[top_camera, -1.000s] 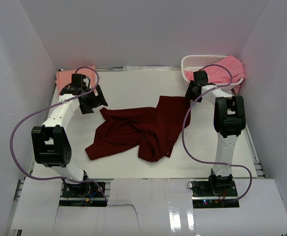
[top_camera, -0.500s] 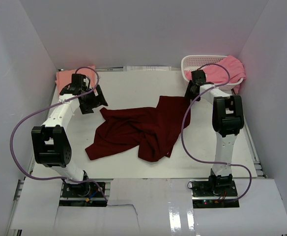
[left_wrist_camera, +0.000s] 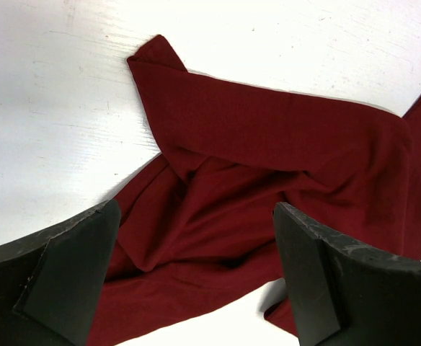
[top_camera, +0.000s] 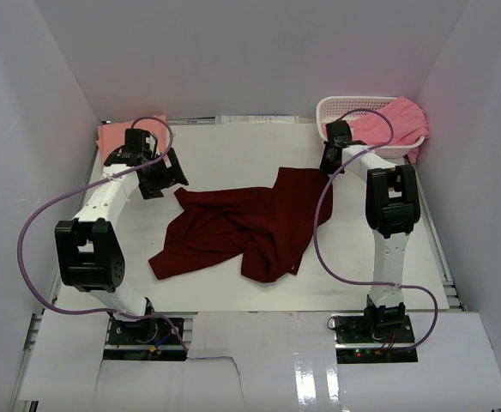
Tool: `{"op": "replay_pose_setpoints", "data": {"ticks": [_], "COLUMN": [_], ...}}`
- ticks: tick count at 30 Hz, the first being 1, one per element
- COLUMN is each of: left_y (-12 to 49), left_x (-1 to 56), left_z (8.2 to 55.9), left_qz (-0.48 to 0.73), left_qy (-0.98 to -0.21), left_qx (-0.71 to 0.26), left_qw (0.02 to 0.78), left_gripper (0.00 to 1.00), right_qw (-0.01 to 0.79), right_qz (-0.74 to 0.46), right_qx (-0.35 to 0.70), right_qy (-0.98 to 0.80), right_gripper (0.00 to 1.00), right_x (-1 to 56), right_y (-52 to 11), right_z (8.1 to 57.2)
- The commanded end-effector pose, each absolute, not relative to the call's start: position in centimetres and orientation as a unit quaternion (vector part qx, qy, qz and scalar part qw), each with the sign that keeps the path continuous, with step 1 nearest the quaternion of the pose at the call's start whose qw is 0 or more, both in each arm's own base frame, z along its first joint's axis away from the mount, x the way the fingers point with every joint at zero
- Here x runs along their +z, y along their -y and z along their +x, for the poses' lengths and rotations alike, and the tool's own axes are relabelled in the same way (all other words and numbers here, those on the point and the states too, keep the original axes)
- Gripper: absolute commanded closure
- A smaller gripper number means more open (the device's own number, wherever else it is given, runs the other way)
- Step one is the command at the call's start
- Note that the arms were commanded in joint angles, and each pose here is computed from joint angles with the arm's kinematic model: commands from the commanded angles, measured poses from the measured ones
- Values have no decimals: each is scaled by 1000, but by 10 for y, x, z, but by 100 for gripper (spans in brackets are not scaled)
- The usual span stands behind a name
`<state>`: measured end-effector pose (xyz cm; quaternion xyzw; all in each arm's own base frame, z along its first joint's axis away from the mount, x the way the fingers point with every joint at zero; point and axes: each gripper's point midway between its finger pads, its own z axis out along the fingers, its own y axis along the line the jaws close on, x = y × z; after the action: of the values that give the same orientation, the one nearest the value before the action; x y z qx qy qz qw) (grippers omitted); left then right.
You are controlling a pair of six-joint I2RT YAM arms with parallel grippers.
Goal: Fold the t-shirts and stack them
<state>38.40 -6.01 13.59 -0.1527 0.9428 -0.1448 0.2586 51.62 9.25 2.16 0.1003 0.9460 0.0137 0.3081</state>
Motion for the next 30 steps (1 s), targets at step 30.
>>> {"op": "replay_pose_setpoints", "data": {"ticks": [30], "left_y": [69], "left_x": [109], "left_z": [389], "left_qz": [-152], "left_qy": [-946], "left_qx": [-169], "left_qw": [233], "left_gripper": [2], "right_qw": [474], "right_qz": [9], "right_qx": [120], "right_qy": [-872], "right_gripper": [92], "right_x": [329], "right_y": [-117], "right_z": [450]}}
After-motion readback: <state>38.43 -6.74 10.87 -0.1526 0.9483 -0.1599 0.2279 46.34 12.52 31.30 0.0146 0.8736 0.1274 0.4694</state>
